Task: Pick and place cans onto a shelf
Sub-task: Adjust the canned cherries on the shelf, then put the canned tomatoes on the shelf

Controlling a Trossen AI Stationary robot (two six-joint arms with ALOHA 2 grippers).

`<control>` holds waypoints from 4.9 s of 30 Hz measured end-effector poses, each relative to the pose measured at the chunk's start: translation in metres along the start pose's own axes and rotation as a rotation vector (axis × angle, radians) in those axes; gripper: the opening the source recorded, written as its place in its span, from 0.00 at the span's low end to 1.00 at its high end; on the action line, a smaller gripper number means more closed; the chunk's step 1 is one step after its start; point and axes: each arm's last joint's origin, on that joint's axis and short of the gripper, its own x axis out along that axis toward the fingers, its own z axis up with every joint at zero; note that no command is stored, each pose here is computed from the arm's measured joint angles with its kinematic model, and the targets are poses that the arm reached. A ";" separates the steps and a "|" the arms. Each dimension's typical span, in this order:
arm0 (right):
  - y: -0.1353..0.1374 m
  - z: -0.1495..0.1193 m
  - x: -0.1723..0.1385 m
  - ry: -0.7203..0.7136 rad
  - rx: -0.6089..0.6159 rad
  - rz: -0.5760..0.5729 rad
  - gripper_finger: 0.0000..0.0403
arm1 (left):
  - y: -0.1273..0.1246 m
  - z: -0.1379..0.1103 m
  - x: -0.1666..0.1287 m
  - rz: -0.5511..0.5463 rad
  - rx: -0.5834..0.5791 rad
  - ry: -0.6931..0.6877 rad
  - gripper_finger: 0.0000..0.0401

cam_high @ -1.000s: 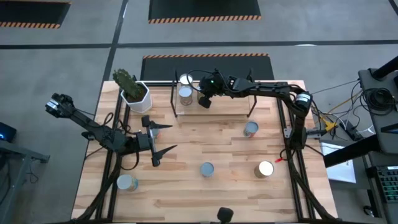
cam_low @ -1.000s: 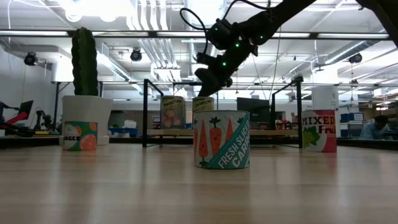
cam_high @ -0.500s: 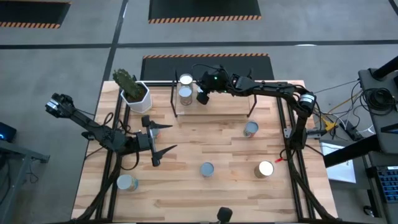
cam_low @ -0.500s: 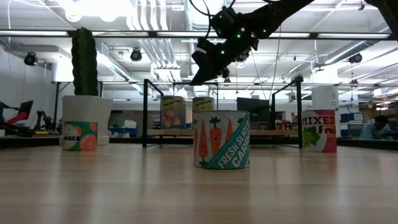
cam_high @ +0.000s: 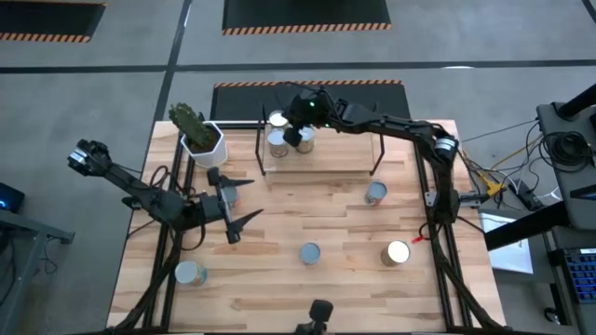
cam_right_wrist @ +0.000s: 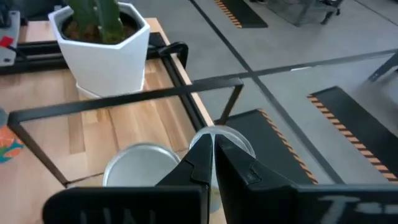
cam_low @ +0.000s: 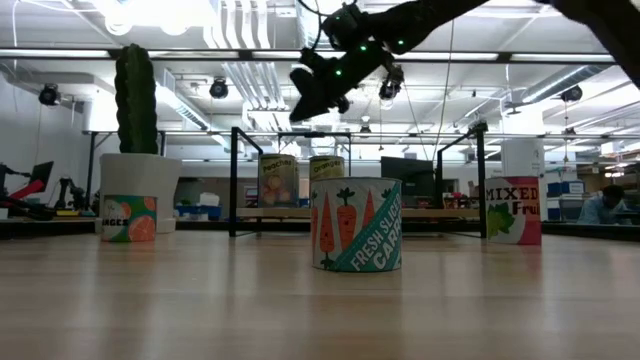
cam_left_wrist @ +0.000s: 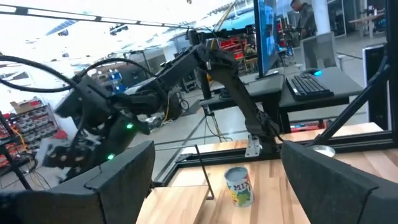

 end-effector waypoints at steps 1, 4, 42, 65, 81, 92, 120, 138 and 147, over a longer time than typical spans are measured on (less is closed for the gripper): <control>-0.001 0.002 0.004 0.004 0.001 0.000 0.02 | 0.001 0.000 0.000 0.001 -0.003 -0.002 0.82; -0.007 0.004 0.018 0.043 0.000 -0.003 0.02 | 0.002 0.002 -0.002 0.000 -0.013 -0.007 0.82; 0.001 -0.025 0.076 0.272 -0.076 0.116 0.02 | 0.005 -0.001 -0.004 0.038 -0.021 0.035 0.82; 0.017 -0.021 0.071 0.295 -0.098 0.143 0.02 | 0.005 -0.001 -0.004 0.038 -0.029 0.035 0.82; 0.015 -0.012 0.062 0.275 -0.097 0.135 0.02 | 0.005 -0.001 -0.004 0.038 -0.033 0.035 0.82; 0.020 0.018 0.030 0.203 -0.109 0.135 0.02 | 0.005 -0.001 -0.004 0.038 -0.033 0.035 0.82; 0.151 -0.056 -0.176 0.746 0.165 0.324 0.02 | 0.004 -0.003 -0.004 0.032 -0.105 0.046 0.82; 0.101 -0.146 -0.257 0.871 0.581 -0.047 0.02 | 0.004 -0.003 -0.004 0.033 -0.113 0.046 0.82; 0.120 -0.139 -0.246 0.677 0.458 0.119 0.02 | 0.001 -0.006 -0.004 0.028 -0.273 0.065 0.82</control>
